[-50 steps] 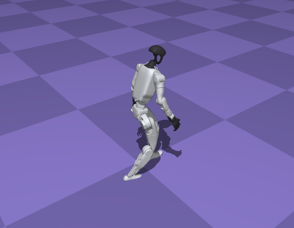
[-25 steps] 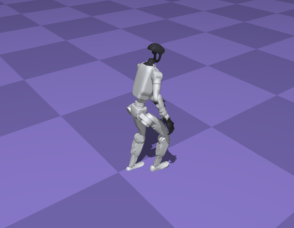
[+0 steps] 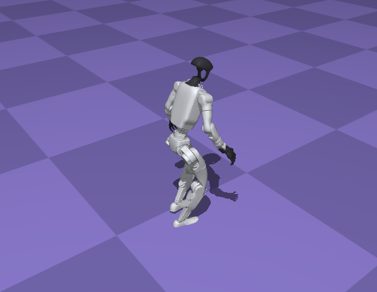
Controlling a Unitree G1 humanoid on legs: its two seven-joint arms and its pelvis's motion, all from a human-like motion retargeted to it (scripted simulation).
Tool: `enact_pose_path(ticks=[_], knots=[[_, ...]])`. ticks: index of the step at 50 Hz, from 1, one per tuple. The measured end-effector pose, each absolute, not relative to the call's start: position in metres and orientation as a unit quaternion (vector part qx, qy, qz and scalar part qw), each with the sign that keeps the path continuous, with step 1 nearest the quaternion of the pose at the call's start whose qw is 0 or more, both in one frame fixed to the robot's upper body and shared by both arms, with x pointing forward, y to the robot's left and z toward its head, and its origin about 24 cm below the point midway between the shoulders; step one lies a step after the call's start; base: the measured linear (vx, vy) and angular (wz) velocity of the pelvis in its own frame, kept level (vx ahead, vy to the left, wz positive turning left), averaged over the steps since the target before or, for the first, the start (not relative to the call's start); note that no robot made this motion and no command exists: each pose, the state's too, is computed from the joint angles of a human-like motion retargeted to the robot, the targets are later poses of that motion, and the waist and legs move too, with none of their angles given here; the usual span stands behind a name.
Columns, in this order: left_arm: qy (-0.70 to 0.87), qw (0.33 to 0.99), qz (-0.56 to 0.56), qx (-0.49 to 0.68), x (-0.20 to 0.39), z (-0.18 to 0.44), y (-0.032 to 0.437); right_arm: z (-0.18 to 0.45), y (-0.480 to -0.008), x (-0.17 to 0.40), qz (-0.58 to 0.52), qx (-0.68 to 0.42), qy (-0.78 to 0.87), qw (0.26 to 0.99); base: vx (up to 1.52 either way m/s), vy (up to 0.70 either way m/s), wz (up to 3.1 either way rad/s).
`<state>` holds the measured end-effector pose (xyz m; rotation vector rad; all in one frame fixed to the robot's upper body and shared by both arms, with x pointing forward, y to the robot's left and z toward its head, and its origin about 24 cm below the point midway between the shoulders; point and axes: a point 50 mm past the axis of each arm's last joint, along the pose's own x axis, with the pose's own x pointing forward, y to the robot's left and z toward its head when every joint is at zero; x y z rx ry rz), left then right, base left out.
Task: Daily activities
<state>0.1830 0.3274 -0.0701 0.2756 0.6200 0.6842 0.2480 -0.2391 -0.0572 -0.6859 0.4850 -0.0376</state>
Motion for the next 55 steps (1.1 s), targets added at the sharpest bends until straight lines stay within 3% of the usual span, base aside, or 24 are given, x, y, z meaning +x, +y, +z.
enact_pose_path(ticks=[9, 18, 27, 32, 42, 49, 55], knots=[[0.257, 0.892, 0.333, 0.168, 0.202, -0.056, 0.321, -0.065, -0.241, 0.243, -0.010, -0.357, 0.251, 0.899, 0.60, 0.03, 0.27], [0.303, 0.903, 0.184, 0.243, 0.232, -0.072, 0.272, -0.093, -0.236, 0.213, 0.066, -0.357, 0.326, 0.873, 0.60, 0.05, 0.37], [0.172, 0.925, 0.145, 0.305, 0.304, -0.010, 0.253, -0.114, -0.252, 0.175, 0.086, -0.350, 0.407, 0.839, 0.70, -0.04, 0.26], [0.148, 0.930, 0.150, 0.300, 0.315, 0.007, 0.262, -0.121, -0.250, 0.164, 0.094, -0.328, 0.432, 0.835, 0.68, -0.10, -0.04], [0.156, 0.912, 0.279, 0.256, 0.267, 0.017, 0.341, -0.100, -0.231, 0.210, 0.115, -0.326, 0.370, 0.862, 0.63, -0.10, -0.45], [0.229, 0.845, 0.423, 0.232, 0.181, -0.004, 0.405, -0.081, -0.221, 0.237, 0.125, -0.343, 0.308, 0.878, 0.60, 0.01, -0.36], [0.244, 0.795, 0.517, 0.202, 0.138, -0.016, 0.418, -0.086, -0.225, 0.232, 0.101, -0.350, 0.313, 0.877, 0.52, 0.09, -0.37]])
